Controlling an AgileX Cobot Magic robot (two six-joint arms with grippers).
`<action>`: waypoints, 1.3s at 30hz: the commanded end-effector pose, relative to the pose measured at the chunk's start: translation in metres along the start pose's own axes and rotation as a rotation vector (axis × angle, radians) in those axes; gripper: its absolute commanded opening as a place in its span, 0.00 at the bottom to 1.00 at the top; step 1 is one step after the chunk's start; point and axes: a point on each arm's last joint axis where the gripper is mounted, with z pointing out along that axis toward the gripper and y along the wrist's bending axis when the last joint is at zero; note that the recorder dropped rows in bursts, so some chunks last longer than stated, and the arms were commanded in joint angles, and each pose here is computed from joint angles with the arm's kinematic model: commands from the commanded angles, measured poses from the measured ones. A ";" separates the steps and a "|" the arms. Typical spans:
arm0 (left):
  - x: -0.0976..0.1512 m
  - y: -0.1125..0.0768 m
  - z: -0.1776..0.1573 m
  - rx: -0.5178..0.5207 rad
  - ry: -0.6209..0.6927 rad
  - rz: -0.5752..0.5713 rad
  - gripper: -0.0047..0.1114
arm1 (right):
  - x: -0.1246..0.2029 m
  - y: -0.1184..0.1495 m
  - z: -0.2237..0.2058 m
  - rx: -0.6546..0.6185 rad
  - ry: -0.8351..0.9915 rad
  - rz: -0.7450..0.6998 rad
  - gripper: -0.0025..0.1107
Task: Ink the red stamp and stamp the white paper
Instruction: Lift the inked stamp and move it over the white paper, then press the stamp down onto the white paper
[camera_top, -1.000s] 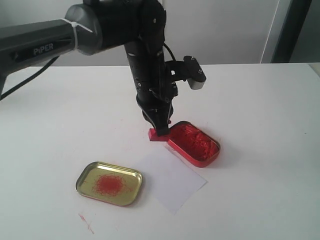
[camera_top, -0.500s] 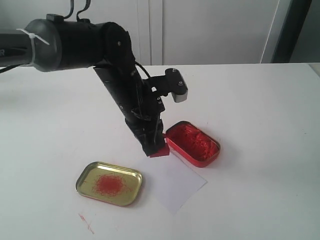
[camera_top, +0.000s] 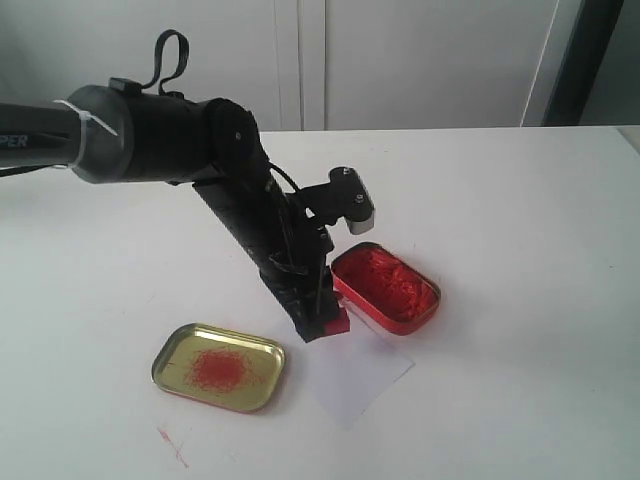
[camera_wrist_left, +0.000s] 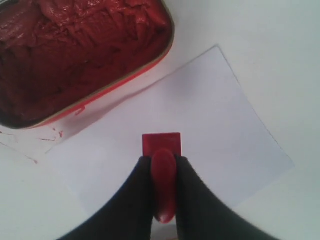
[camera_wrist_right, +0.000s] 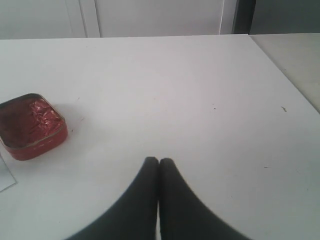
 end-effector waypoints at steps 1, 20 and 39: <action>0.005 -0.001 0.011 0.047 0.014 -0.033 0.04 | 0.000 0.000 0.000 -0.002 -0.013 0.003 0.02; 0.013 0.007 0.030 0.004 0.053 -0.007 0.04 | 0.000 0.000 0.000 -0.002 -0.013 0.003 0.02; 0.036 -0.004 0.054 0.192 0.219 -0.019 0.04 | 0.000 0.000 0.000 -0.002 -0.013 0.003 0.02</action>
